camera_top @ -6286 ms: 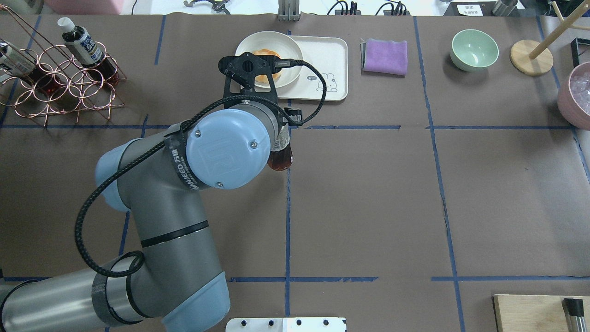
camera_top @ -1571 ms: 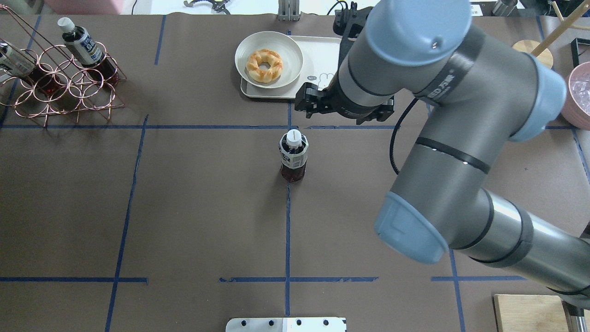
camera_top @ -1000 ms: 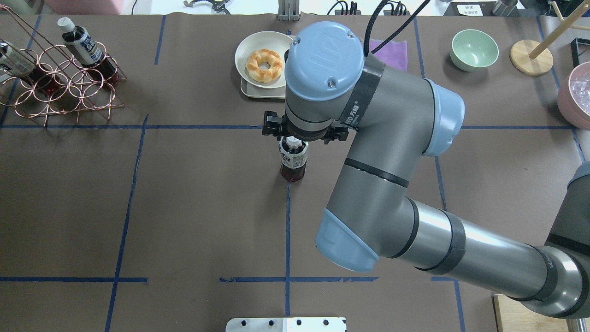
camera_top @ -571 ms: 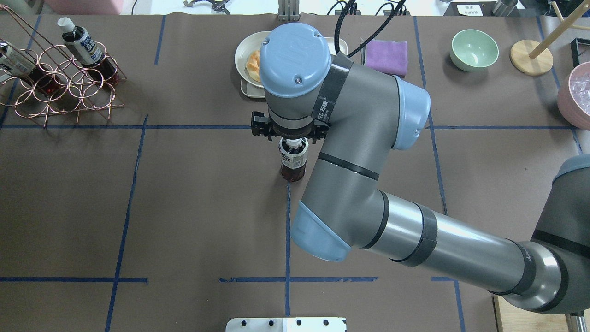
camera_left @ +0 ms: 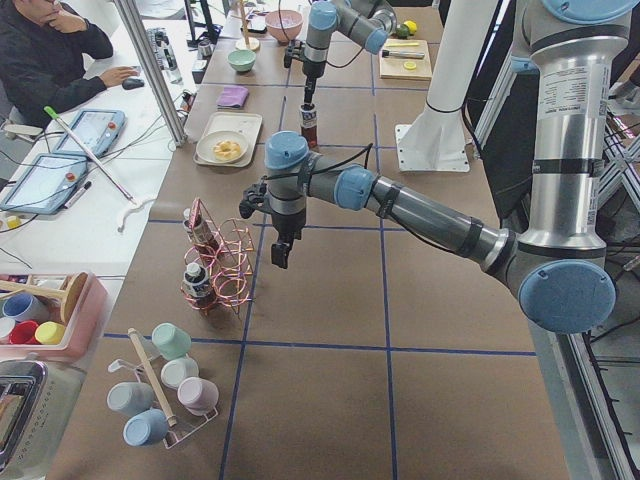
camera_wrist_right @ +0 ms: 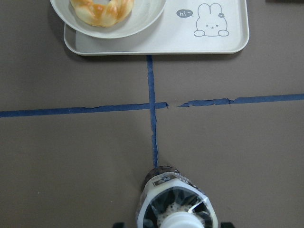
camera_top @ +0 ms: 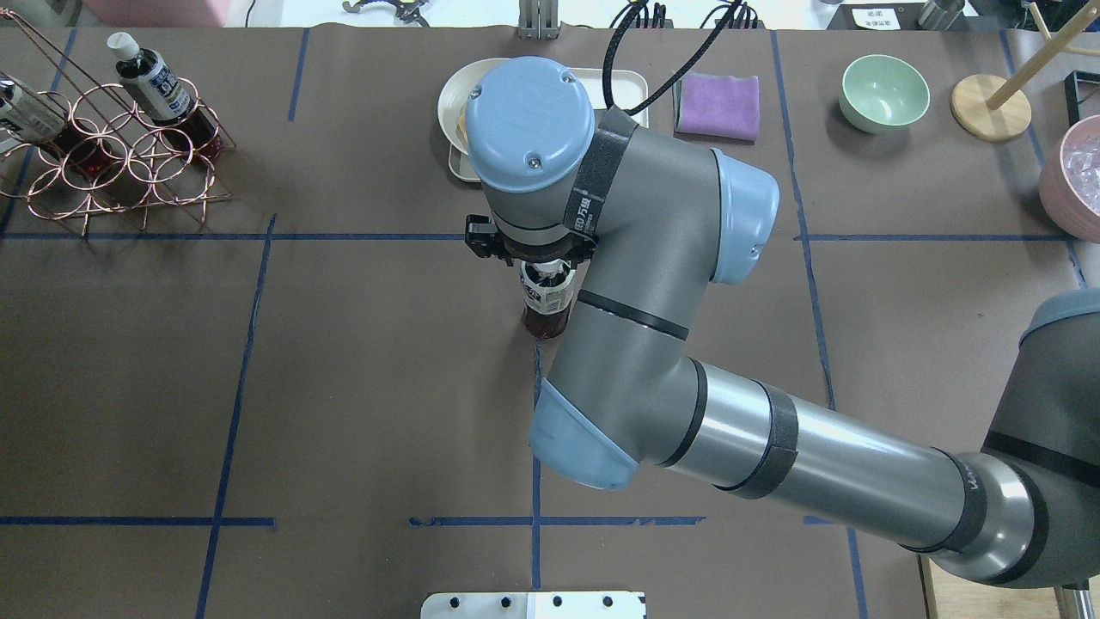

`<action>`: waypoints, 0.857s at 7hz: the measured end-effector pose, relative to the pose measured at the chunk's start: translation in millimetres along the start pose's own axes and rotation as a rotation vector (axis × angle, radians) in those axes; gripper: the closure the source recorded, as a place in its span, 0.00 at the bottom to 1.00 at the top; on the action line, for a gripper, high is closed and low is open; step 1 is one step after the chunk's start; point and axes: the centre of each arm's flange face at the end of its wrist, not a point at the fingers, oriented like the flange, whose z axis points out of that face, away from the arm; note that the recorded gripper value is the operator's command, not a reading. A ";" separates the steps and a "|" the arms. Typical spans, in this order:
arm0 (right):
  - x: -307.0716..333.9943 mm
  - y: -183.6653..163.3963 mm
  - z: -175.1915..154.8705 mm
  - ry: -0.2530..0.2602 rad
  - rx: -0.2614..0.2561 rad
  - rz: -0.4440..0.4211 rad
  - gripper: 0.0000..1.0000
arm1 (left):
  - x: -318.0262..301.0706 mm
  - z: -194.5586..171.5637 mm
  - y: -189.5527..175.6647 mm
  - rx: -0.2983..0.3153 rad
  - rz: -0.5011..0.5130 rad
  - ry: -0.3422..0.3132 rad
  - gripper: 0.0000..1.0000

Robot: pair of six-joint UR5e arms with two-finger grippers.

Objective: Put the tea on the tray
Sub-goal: 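Close the right gripper on the tea bottle and lift it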

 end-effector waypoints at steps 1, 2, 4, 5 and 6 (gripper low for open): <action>0.5 -0.1 0.9 0.002 0.001 0.000 0.39 | -0.2 0.3 0.0 -0.001 0.000 0.000 0.00; 0.6 -0.3 1.0 0.003 0.001 0.000 0.64 | -0.4 0.4 0.0 -0.001 -0.001 0.000 0.00; 1.0 0.0 0.4 0.004 -0.001 0.000 1.00 | -1.8 -2.7 -0.8 0.006 -0.005 -0.001 0.00; 1.9 0.6 0.0 0.004 -0.004 0.000 1.00 | -2.2 -5.3 -1.9 0.012 -0.006 -0.001 0.00; 2.4 0.9 -3.0 0.003 -0.005 0.001 1.00 | -2.0 -7.4 -2.9 0.016 -0.007 -0.001 0.00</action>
